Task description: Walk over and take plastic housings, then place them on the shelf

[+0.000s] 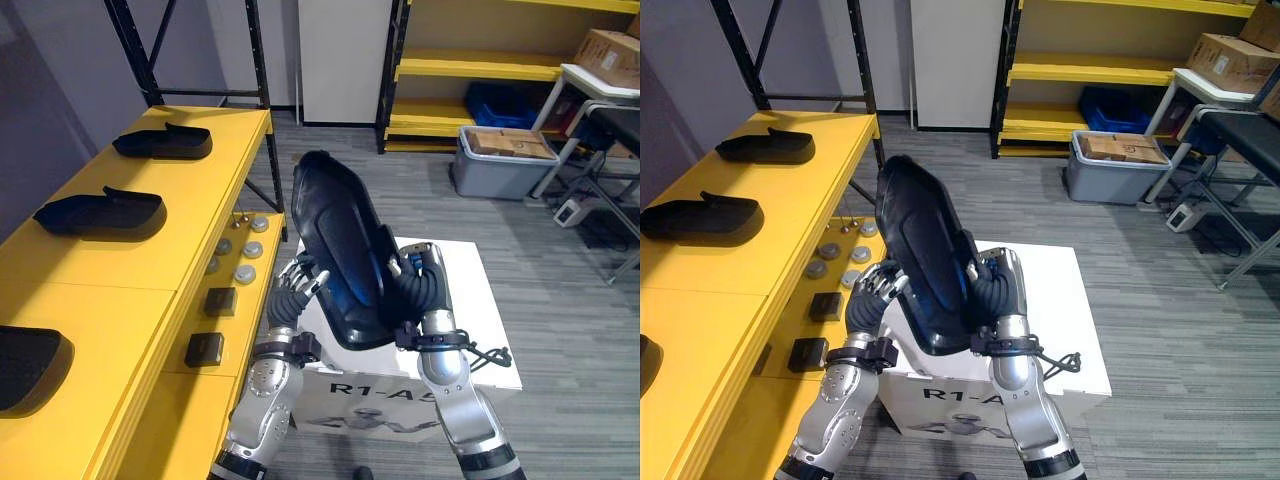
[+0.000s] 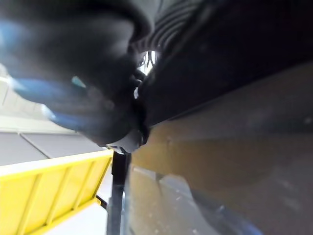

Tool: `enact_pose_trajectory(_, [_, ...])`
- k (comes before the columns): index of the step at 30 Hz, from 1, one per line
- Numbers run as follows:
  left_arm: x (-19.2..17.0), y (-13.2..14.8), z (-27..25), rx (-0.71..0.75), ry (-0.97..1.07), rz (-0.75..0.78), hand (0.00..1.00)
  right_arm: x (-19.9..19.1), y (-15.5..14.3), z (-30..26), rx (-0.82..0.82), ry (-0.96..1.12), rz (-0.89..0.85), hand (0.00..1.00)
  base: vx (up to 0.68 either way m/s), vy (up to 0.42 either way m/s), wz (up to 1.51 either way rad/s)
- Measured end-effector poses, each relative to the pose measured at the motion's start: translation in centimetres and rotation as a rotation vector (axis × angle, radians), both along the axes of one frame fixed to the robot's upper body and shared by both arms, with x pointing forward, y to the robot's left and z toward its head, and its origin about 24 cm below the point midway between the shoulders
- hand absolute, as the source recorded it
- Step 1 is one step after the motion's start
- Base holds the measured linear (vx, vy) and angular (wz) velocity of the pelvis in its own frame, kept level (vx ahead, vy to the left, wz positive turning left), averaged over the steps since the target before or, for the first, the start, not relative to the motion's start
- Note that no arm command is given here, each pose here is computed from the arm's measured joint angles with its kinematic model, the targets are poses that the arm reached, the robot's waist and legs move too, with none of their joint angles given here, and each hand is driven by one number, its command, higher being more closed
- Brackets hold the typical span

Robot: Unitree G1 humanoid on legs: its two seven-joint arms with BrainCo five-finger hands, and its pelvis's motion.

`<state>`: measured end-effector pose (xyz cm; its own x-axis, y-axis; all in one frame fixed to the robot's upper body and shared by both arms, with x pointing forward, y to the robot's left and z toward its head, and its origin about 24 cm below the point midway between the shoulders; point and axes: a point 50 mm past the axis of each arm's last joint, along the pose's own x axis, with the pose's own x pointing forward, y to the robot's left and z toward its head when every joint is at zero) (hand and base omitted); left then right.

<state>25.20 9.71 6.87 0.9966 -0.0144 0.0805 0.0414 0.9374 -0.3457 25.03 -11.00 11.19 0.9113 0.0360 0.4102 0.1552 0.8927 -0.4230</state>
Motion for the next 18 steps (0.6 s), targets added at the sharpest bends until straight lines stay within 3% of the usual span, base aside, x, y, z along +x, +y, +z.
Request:
enact_pose_trajectory(14, [0.1, 0.6, -0.2, -0.004, 0.031, 0.037, 1.0, -1.0, 0.7, 0.1, 0.004, -0.027, 0.057, 1.0, -0.01, 0.015, -0.04])
enact_pose_trajectory(15, [0.1, 0.6, -0.3, -0.003, 0.032, 0.037, 1.0, -1.0, 0.7, 0.1, 0.005, -0.026, 0.055, 0.0, 0.01, 0.032, -0.01])
enact_pose_trajectory(18, [0.2, 0.5, -0.3, 0.003, 0.038, 0.03, 1.0, -1.0, 0.7, 0.1, 0.014, -0.031, 0.055, 0.0, 0.01, 0.041, -0.01])
